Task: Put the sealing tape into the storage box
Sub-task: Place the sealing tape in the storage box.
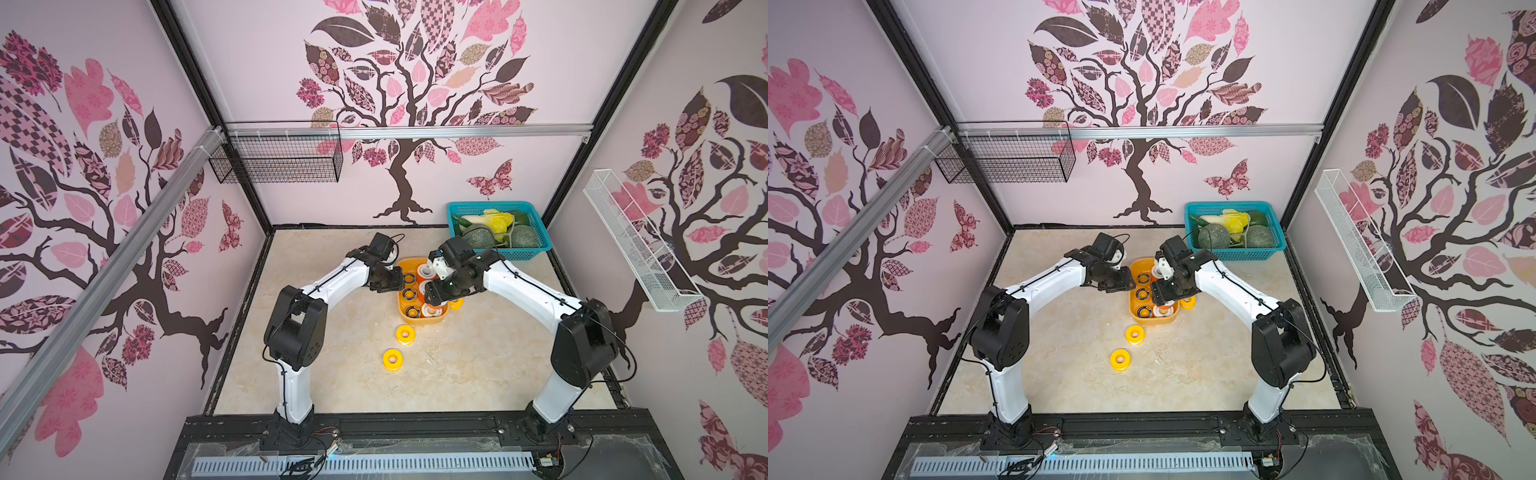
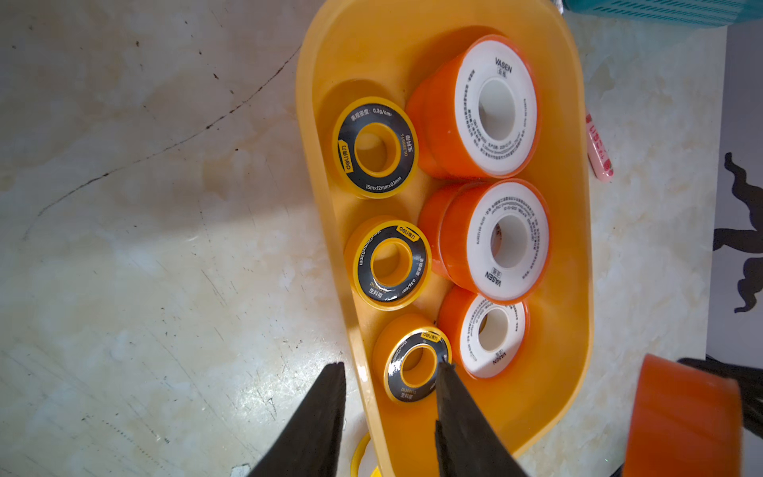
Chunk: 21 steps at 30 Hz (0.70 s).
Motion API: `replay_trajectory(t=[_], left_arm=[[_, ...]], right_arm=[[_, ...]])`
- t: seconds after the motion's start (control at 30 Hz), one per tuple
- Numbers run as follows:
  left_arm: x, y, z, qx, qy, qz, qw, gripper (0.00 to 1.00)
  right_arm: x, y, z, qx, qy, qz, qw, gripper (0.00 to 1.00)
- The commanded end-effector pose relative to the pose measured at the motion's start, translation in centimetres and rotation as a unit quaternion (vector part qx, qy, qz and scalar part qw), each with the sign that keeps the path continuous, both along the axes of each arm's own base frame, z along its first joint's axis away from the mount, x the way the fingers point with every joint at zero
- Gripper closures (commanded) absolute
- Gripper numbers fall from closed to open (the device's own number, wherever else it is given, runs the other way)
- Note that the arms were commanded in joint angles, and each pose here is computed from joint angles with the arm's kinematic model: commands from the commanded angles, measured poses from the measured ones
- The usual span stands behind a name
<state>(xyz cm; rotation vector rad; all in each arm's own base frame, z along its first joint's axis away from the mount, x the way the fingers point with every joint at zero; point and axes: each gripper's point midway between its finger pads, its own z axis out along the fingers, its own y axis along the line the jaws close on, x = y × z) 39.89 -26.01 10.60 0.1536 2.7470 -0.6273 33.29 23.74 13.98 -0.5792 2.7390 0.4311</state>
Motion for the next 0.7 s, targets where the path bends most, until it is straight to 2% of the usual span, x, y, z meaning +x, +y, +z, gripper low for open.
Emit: replay_trajectory(t=[0.0,0.2,0.67], left_arm=[[0.5,0.3,-0.8,0.026,-0.002,-0.001,1.000,0.62],[0.2,-0.1,-1.8,0.039,0.008,-0.008,0.999,0.73],[0.2,-0.3,-2.7,0.038,0.014,-0.012,0.999,0.78]], right_arm=[[0.5,0.3,0.4,-0.002,-0.001,0.005,1.000,0.24],[0.5,0.6,-0.5,-0.015,0.007,0.015,1.000,0.23],[1.1,0.9,-2.7,-0.084,0.007,0.028,0.996,0.23]])
